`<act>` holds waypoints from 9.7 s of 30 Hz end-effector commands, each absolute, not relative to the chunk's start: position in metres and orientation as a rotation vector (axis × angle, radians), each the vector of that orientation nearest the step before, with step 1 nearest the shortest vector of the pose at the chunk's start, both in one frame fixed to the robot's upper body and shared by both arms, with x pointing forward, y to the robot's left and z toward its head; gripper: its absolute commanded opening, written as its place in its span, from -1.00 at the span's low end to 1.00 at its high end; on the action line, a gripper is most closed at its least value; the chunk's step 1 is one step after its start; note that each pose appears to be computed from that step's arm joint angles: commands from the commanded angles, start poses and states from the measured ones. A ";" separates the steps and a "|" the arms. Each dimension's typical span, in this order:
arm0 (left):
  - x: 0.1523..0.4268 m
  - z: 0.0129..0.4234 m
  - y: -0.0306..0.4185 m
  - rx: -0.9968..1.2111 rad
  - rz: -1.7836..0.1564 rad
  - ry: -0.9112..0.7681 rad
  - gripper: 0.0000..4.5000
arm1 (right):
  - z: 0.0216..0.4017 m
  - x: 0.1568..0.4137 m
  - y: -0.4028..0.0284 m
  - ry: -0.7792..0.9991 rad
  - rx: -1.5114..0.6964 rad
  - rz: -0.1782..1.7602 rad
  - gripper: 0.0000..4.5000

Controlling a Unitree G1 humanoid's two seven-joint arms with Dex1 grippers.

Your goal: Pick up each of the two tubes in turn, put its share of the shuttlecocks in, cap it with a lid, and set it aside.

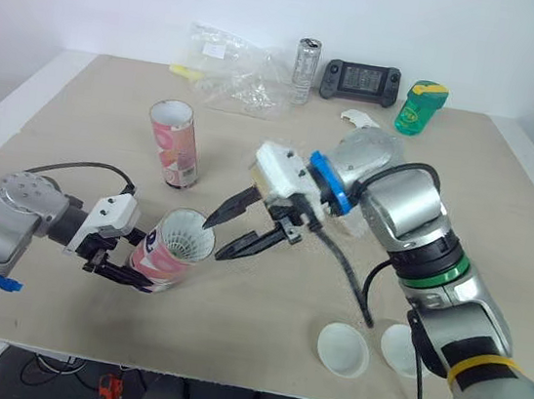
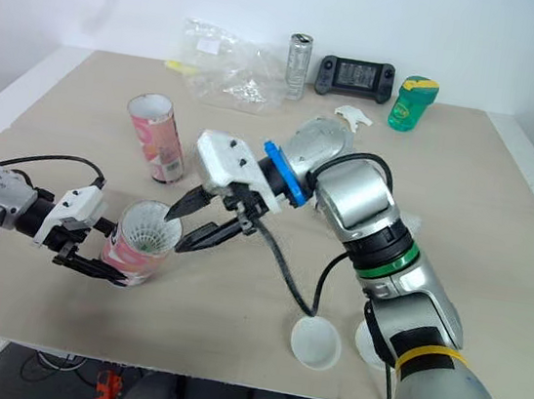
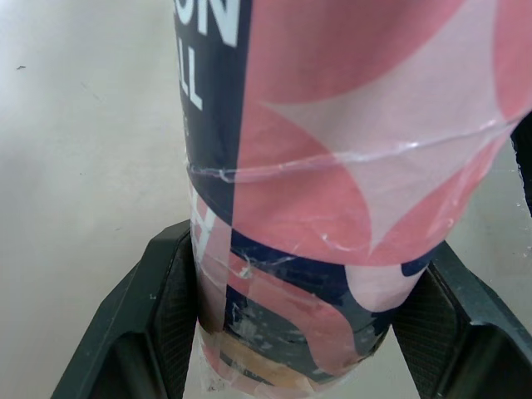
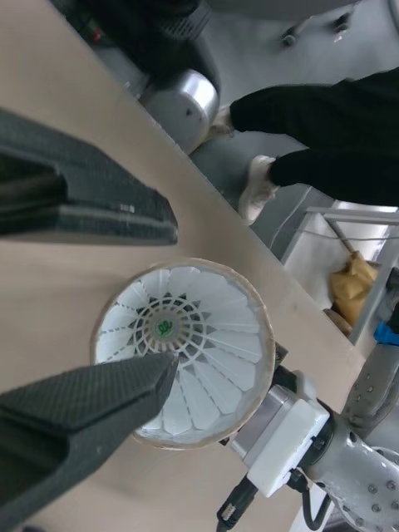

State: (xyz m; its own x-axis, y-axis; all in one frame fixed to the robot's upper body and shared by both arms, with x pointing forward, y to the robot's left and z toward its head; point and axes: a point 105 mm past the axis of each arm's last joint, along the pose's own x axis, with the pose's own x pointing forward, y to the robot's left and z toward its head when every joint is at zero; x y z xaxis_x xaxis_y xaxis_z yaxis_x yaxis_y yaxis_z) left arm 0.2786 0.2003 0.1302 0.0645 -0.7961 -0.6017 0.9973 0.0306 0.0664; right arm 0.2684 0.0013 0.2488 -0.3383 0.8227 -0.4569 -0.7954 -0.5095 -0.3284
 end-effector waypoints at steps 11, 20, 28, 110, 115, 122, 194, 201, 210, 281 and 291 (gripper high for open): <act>0.282 0.123 0.201 0.539 -1.433 0.466 0.25 | 0.248 0.278 0.037 -0.094 -0.934 2.004 -0.97; 0.282 0.122 0.199 0.495 -1.419 0.453 0.25 | 0.207 0.276 0.074 -0.050 -1.310 2.058 -0.97; 0.283 0.128 0.199 0.408 -1.382 0.420 0.25 | 0.193 0.268 0.105 -0.077 -1.415 2.093 -0.97; 0.294 0.071 0.095 0.095 -1.355 0.193 0.25 | 0.288 0.274 -0.048 0.132 -0.838 1.724 -0.99; 0.291 0.068 0.093 0.142 -1.424 0.224 0.25 | 0.298 0.302 -0.005 0.070 -0.901 1.711 -0.99; 0.288 0.065 0.098 0.199 -1.451 0.248 0.25 | 0.296 0.309 0.007 0.050 -1.050 1.738 -0.99; 0.287 0.054 0.113 0.132 -1.383 0.277 0.25 | 0.244 0.296 -0.004 -0.036 -1.409 1.762 0.07; 0.286 0.054 0.112 0.126 -1.380 0.278 0.25 | 0.266 0.306 0.006 -0.050 -1.284 1.703 0.92; 0.286 0.053 0.113 0.124 -1.379 0.281 0.25 | 0.318 0.290 -0.017 -0.035 -0.940 1.799 0.34; 0.213 0.172 0.177 0.207 -1.183 -0.076 0.99 | 0.153 0.274 -0.077 0.169 -0.284 1.320 1.00; 0.189 0.180 0.172 0.166 -1.138 -0.033 0.99 | 0.145 0.274 -0.053 0.179 -0.228 1.474 1.00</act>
State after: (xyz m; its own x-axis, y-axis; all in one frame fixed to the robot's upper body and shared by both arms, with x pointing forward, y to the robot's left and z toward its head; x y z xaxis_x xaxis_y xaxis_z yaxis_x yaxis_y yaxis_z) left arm 0.1939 0.1748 0.1695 0.4199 -0.9048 -0.0702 0.9046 0.4111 0.1124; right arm 0.2764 -0.0611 0.1389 0.1318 0.9521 -0.2759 -0.9911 0.1317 -0.0189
